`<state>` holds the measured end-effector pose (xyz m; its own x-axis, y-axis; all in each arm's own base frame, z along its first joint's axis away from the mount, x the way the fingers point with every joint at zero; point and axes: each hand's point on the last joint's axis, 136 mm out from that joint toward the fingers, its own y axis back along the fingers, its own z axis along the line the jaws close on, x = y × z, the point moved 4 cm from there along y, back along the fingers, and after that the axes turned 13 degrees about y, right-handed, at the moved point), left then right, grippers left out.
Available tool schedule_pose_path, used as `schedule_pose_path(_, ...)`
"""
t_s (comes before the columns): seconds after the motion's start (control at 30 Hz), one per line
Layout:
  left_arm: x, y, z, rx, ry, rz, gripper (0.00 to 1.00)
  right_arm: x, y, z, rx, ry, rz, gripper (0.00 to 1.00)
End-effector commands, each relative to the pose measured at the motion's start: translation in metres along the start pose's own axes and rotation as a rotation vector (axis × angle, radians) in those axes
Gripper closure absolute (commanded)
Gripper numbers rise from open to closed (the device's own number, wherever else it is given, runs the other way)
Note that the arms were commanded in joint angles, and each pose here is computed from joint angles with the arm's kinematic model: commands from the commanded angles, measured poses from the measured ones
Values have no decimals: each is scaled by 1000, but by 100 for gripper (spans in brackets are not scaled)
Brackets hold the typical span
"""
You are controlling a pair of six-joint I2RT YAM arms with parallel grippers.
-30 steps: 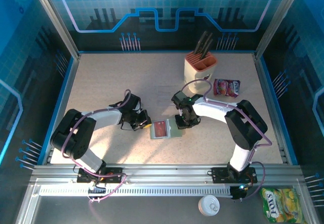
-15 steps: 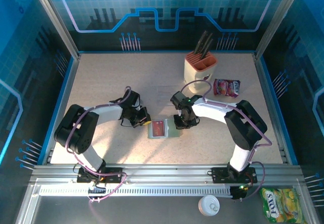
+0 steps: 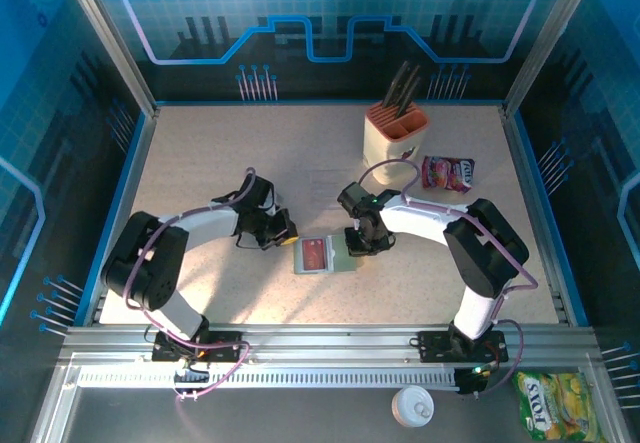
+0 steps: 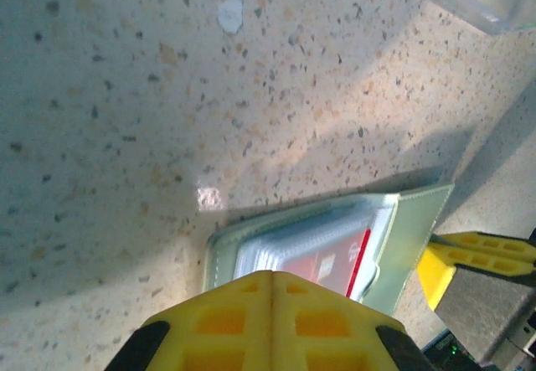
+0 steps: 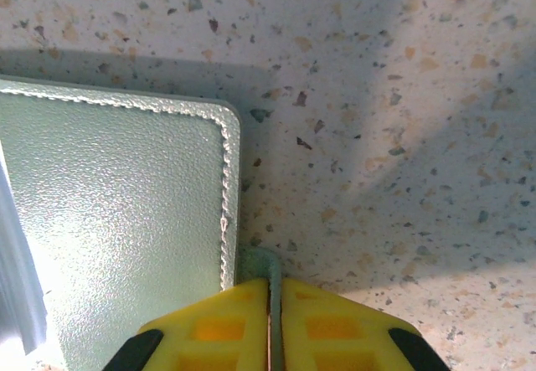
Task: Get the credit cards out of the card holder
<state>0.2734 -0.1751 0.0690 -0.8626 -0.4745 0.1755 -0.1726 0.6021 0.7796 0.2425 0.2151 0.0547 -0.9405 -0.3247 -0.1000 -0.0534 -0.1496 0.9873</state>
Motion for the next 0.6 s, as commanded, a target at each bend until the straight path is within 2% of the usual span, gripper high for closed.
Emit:
schedule_pose_path(0.0,17,-2,8,-19,21,43,95,7,0,-7,28,-13,22,88)
schedule_pose_path(0.37,22,-4,25,-93,45,-8,96,8,1,-6,24,-7,24,87)
schedule_pose_path(0.57,22,-11,27,-107,46,17,96,7,-1,-6,24,-6,28,86)
